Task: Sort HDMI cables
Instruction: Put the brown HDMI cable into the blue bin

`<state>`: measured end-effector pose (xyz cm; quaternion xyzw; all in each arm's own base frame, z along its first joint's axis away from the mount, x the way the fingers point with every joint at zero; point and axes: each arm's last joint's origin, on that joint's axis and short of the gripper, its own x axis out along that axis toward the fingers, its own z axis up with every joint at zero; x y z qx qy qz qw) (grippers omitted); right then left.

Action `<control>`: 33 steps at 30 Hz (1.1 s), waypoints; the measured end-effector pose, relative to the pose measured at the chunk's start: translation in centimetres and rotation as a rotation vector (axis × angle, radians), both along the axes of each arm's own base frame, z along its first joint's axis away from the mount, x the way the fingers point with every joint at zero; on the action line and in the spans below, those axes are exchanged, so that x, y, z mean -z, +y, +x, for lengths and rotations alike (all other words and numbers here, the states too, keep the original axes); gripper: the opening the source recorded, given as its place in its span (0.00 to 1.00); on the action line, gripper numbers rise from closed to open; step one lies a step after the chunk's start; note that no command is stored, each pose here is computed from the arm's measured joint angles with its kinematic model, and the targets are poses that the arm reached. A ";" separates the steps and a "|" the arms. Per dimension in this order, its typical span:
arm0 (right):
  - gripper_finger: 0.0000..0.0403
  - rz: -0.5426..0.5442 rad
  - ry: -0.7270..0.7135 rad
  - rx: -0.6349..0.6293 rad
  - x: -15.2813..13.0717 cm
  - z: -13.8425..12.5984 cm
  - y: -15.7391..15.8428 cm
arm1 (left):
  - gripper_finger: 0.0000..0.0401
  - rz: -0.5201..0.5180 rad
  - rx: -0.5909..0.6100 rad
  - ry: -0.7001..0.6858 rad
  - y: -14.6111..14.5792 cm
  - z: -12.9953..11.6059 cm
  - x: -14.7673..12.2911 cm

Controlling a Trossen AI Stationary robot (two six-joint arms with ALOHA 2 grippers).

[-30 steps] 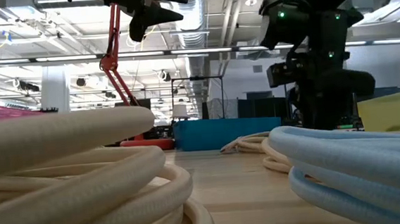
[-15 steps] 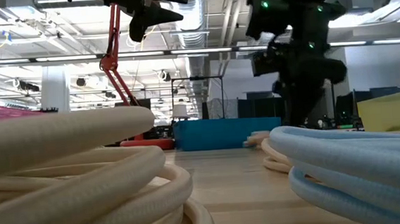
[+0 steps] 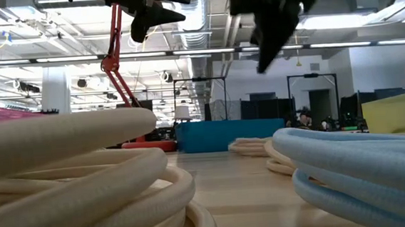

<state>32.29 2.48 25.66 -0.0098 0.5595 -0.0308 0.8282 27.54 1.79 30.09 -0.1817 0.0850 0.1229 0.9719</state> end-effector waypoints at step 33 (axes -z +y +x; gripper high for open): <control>0.14 0.032 0.020 0.104 -1.2 0.1 -1.0 | 0.44 -0.021 -0.002 0.063 -0.1 -0.2 0.6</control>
